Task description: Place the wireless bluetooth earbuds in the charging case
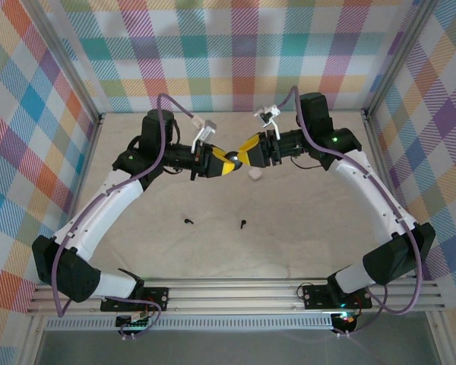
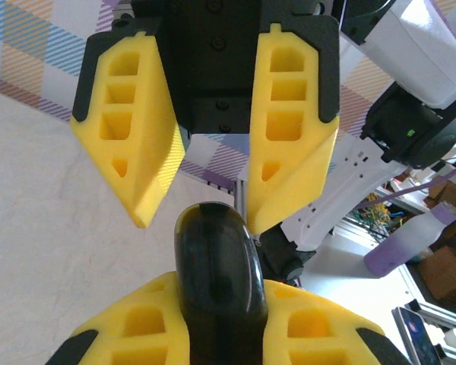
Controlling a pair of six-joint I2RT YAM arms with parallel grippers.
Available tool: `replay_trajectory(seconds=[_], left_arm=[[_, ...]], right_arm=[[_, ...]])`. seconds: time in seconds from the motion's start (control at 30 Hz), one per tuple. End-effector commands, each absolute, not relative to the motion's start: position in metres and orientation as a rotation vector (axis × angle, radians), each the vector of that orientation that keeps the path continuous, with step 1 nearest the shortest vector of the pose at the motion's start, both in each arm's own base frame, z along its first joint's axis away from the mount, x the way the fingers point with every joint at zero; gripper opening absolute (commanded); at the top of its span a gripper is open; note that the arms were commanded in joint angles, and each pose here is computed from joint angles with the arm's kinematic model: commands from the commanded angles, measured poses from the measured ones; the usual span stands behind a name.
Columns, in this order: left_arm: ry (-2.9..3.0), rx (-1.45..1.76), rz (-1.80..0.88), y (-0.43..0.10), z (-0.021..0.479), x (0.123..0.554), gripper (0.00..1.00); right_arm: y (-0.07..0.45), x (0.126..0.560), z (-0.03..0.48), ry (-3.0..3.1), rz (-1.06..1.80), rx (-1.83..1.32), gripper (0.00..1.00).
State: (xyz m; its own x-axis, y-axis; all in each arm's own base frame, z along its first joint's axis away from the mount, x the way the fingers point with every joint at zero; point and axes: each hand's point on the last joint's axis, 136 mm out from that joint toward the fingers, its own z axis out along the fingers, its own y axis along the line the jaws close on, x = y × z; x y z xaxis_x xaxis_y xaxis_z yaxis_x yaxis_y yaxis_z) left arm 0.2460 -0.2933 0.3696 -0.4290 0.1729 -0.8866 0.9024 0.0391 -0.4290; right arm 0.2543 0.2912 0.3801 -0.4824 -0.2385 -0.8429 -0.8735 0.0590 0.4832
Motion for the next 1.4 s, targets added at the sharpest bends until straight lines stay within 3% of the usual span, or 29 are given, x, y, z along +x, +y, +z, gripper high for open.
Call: replay_trajectory(seconds=[0.0,0.3,0.4,0.57,0.7,0.8,0.93,1.2,1.37], left_arm=[[1.62,1.157,-1.481,-0.294,0.383,0.236,0.0],[1.636,1.169,-1.506,-0.296,0.382,0.237,0.0],[1.639,1.169,-1.506,-0.296,0.383,0.238,0.0],[1.669,1.141,-1.452,-0.296,0.38,0.244,0.02],[1.695,1.101,-1.391,-0.294,0.378,0.251,0.31],[1.793,0.89,-1.223,-0.28,0.368,0.281,0.58],[1.669,0.663,-1.311,-0.262,0.377,0.294,0.69],[1.493,0.676,-1.504,-0.282,0.392,0.271,0.69],[1.486,0.726,-1.548,-0.295,0.391,0.267,0.59]], right_arm=[[0.295,0.244,0.394,1.693,1.562,-1.164,0.34],[0.302,0.232,0.386,1.7,1.684,-1.194,0.33],[0.306,0.23,0.384,1.718,1.708,-1.199,0.26],[0.31,0.236,0.383,1.766,1.74,-1.175,0.08],[0.31,0.243,0.385,1.749,1.687,-1.146,0.04],[0.307,0.252,0.385,1.735,1.583,-1.089,0.03],[0.297,0.268,0.382,1.744,1.469,-0.98,0.01],[0.294,0.274,0.387,1.729,1.475,-0.926,0.01],[0.293,0.27,0.392,1.716,1.492,-0.925,0.01]])
